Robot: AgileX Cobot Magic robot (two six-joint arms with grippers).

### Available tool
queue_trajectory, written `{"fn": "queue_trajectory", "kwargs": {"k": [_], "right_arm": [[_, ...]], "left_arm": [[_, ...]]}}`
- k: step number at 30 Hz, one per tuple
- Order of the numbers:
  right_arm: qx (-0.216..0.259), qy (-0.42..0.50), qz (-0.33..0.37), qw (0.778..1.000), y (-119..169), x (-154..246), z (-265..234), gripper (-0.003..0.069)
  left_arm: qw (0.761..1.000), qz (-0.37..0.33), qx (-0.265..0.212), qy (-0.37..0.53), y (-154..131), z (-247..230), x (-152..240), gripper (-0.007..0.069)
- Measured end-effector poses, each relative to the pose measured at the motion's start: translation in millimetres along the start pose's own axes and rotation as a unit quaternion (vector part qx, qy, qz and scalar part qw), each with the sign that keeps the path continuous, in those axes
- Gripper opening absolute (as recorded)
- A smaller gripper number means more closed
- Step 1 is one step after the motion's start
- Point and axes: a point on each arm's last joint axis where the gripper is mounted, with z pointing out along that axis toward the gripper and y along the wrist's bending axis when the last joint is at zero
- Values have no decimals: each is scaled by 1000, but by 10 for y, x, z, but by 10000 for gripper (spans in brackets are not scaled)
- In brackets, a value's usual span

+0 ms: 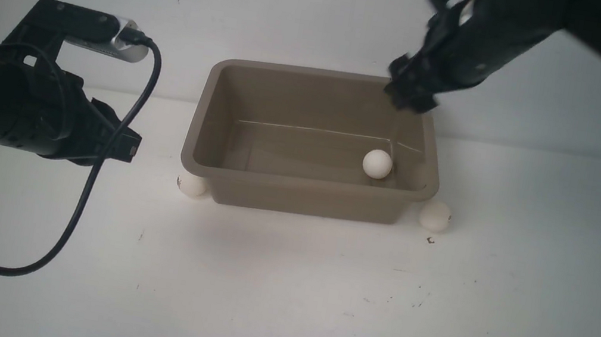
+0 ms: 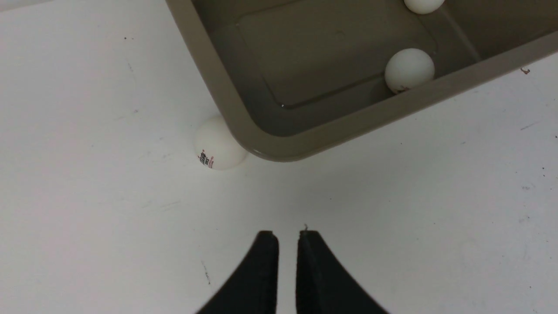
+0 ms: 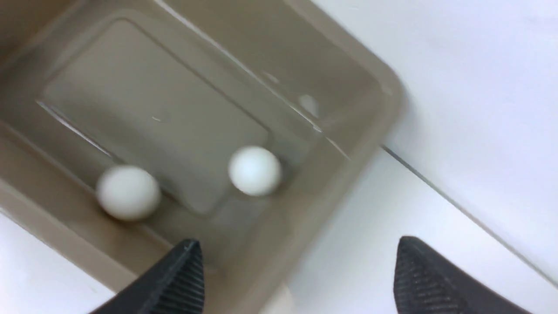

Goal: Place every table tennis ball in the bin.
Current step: Use the right arm to clamp the table tennis ball closest to it

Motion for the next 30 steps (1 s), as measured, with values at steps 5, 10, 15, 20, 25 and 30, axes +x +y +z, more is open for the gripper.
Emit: {"fn": "queue_trajectory", "kwargs": {"k": [5,10,15,20,25,30], "right_arm": [[4,38,13,999,-149,231,56,530],[-7,89,14,996,-195,583,225,530],[-12,74,14,997,-67,1032,351,530],[-19,51,2,999,50,1235,425,530],[-31,35,-31,998,111,1296,585,530],[-42,27,-56,997,145,1315,721,530]], "left_arm": [[1000,2,1,3,-3,0,5,51],[1000,4,1,4,-3,0,8,51],[1000,4,1,5,-2,0,9,51],[1000,5,1,5,-2,0,9,51],[1000,5,2,6,-4,0,11,51],[1000,5,7,10,-12,0,18,51]]}}
